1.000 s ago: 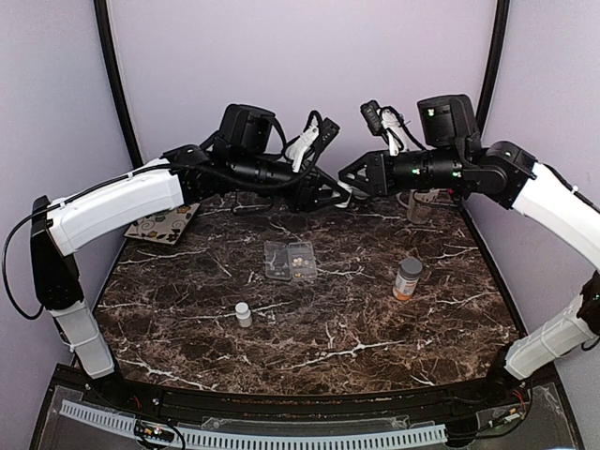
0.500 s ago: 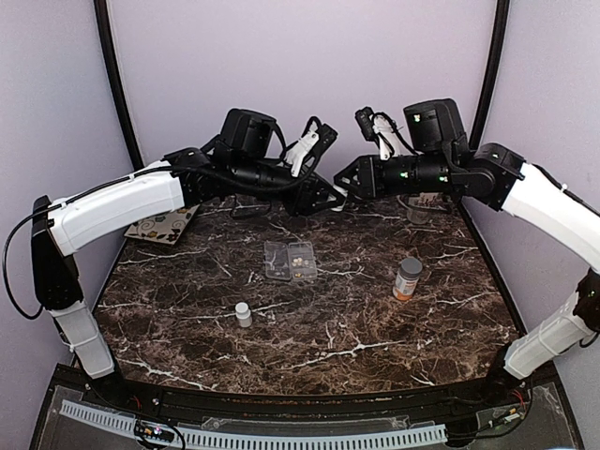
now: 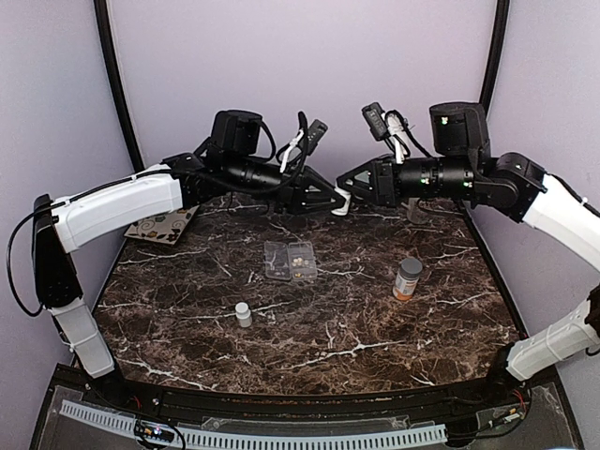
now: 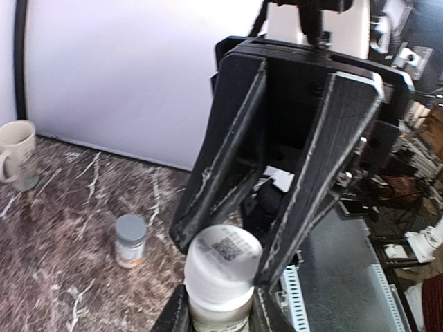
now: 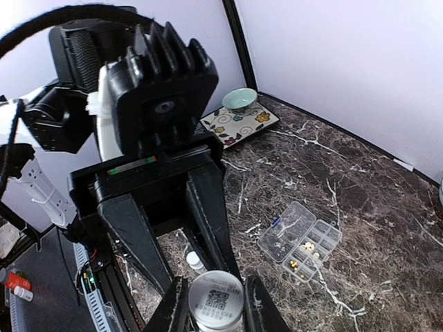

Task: Sort the pills into containers
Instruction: Screw the lid of the pill bottle onto the pill bottle.

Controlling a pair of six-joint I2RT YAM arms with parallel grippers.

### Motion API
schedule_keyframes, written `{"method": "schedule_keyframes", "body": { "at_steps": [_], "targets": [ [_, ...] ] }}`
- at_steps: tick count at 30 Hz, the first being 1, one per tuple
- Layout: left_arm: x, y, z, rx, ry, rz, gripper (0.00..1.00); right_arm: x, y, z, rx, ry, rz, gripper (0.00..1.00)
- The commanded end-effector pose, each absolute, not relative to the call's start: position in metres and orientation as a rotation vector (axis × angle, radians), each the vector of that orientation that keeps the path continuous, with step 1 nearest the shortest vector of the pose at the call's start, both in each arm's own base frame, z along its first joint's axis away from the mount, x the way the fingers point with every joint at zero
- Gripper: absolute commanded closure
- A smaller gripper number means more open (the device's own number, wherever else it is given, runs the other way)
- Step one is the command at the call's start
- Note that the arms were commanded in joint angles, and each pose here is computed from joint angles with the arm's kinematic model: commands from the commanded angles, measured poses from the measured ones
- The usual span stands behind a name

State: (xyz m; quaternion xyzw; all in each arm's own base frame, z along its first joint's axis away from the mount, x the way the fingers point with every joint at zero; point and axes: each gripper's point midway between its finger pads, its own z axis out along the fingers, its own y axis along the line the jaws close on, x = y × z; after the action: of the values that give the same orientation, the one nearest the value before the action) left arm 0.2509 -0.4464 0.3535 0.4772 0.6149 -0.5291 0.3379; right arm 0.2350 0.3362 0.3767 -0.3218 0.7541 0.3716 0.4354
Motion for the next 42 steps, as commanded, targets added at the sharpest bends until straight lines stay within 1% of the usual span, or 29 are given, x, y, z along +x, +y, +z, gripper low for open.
{"method": "schedule_keyframes", "body": {
  "at_steps": [1, 5, 10, 14, 22, 29, 35, 39, 42],
  "targets": [
    [0.234, -0.419, 0.457, 1.225, 1.160, -1.447, 1.00, 0.178, 0.350, 0.333, -1.056, 1.992, 1.136, 0.95],
    [0.230, -0.416, 0.460, 1.257, 1.136, -1.506, 1.00, 0.173, 0.351, 0.332, -1.091, 2.000, 1.166, 0.95],
    [0.230, -0.417, 0.457, 1.276, 1.151, -1.504, 1.00, 0.171, 0.354, 0.330, -1.116, 2.014, 1.185, 0.93],
    [0.231, -0.421, 0.450, 1.303, 1.190, -1.443, 1.00, 0.170, 0.355, 0.333, -1.122, 2.014, 1.199, 0.93],
    [0.233, -0.436, 0.435, 1.340, 1.260, -1.210, 1.00, 0.171, 0.357, 0.330, -1.147, 2.066, 1.192, 0.94],
    [0.239, -0.438, 0.429, 1.312, 1.282, -1.099, 1.00, 0.171, 0.359, 0.322, -1.156, 2.116, 1.195, 0.93],
    [0.243, -0.434, 0.433, 1.273, 1.270, -1.060, 1.00, 0.171, 0.359, 0.320, -1.154, 2.127, 1.196, 0.93],
    [0.245, -0.433, 0.435, 1.247, 1.266, -1.052, 1.00, 0.172, 0.358, 0.323, -1.144, 2.111, 1.186, 0.90],
    [0.246, -0.431, 0.438, 1.220, 1.260, -1.049, 1.00, 0.175, 0.356, 0.326, -1.127, 2.092, 1.163, 0.90]
  ]
}}
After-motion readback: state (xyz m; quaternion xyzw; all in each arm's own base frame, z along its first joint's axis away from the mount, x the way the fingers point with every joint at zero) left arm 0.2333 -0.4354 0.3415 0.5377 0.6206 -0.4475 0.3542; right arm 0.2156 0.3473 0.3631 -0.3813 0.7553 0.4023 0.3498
